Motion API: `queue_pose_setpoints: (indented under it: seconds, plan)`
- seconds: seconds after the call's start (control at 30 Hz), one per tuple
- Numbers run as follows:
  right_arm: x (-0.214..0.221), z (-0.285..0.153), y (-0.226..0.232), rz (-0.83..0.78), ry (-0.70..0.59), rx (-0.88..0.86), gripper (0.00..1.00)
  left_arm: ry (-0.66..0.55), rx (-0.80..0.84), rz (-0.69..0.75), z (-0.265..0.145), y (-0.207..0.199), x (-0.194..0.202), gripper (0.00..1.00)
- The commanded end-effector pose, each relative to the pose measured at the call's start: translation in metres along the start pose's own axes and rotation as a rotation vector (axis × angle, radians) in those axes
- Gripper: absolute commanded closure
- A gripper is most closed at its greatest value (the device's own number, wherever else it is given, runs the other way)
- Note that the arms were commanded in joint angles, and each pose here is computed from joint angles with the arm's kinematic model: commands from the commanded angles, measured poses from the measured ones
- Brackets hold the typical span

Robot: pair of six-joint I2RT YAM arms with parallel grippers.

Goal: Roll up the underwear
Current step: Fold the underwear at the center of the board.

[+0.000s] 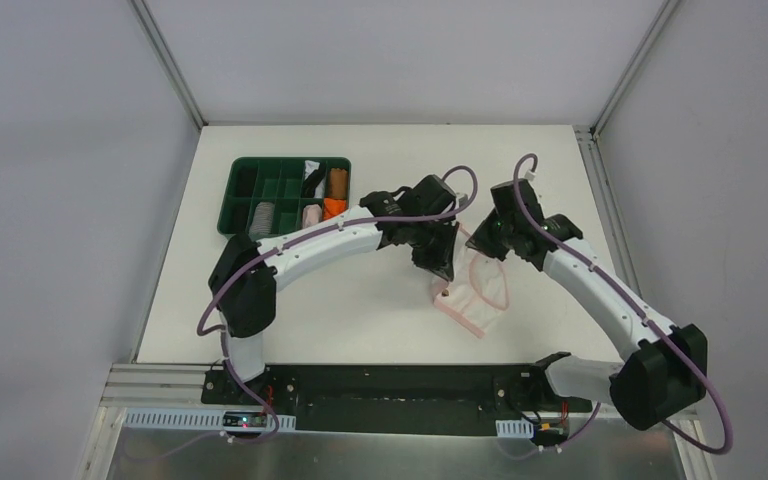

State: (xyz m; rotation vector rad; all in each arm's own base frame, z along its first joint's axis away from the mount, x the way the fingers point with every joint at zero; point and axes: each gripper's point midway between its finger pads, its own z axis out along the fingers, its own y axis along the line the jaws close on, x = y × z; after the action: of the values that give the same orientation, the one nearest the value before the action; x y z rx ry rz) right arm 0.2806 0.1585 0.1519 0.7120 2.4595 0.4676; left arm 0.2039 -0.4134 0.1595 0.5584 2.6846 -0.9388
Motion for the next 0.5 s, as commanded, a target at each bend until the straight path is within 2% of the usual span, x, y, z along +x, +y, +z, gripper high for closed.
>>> queue_pose_setpoints:
  seconds: [0.0, 0.17, 0.47]
  plan:
    - [-0.011, -0.017, -0.007, 0.063, -0.062, -0.028, 1.0, 0.032, 0.05, 0.025, -0.006, -0.033, 0.002, 1.0]
    - [-0.013, -0.028, -0.022, 0.091, -0.093, -0.021, 1.0, 0.039, 0.052, 0.037, -0.003, -0.038, -0.003, 1.0]
    - [0.009, -0.016, -0.078, 0.146, -0.084, 0.072, 1.0, 0.148, 0.061, 0.039, 0.031, -0.042, 0.019, 1.0]
